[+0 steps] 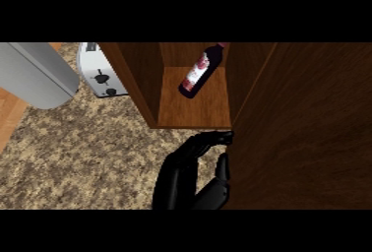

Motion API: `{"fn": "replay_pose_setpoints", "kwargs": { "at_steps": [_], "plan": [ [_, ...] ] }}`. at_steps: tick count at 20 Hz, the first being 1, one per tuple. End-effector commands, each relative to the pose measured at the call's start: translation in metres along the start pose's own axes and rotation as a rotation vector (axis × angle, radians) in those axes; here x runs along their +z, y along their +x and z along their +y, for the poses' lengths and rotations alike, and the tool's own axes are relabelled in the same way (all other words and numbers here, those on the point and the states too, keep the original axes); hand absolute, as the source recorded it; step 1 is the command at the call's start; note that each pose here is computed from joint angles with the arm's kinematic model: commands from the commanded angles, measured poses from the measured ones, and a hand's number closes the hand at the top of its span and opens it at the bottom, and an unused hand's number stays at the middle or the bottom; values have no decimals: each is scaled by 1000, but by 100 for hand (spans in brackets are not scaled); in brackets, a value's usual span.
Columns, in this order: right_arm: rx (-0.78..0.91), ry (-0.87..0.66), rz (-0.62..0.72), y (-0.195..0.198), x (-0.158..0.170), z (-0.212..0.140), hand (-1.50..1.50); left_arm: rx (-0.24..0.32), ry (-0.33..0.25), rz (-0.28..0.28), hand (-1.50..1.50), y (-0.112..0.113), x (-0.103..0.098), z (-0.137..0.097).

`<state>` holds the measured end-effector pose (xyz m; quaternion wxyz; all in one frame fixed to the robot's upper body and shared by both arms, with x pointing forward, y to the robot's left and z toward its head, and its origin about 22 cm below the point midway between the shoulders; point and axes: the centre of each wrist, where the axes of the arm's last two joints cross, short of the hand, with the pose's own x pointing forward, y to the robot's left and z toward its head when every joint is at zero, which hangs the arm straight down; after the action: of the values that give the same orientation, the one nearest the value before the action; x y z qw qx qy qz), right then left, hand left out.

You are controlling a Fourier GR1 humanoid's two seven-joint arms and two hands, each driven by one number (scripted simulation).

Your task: Pick up the wine, place it into the cabinet and close the cabinet

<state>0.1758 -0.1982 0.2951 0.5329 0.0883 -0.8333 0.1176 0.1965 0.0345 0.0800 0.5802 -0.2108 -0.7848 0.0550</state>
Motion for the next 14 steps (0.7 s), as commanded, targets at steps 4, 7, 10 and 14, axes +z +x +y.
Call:
{"fn": "replay_pose_setpoints", "kwargs": {
  "at_steps": [4,7,10,14],
  "plan": [
    [-15,4,9,15,2,3,-150,35,-81,29,150,12,60,34],
    [-21,80,25,1,2,12,-150,37,-101,24,150,41,63,45],
    [18,243,8,0,22,21,150,31,-104,2,150,43,75,69],
    [-65,327,-4,-7,14,37,150,35,-160,16,150,69,79,92]
  ]
}}
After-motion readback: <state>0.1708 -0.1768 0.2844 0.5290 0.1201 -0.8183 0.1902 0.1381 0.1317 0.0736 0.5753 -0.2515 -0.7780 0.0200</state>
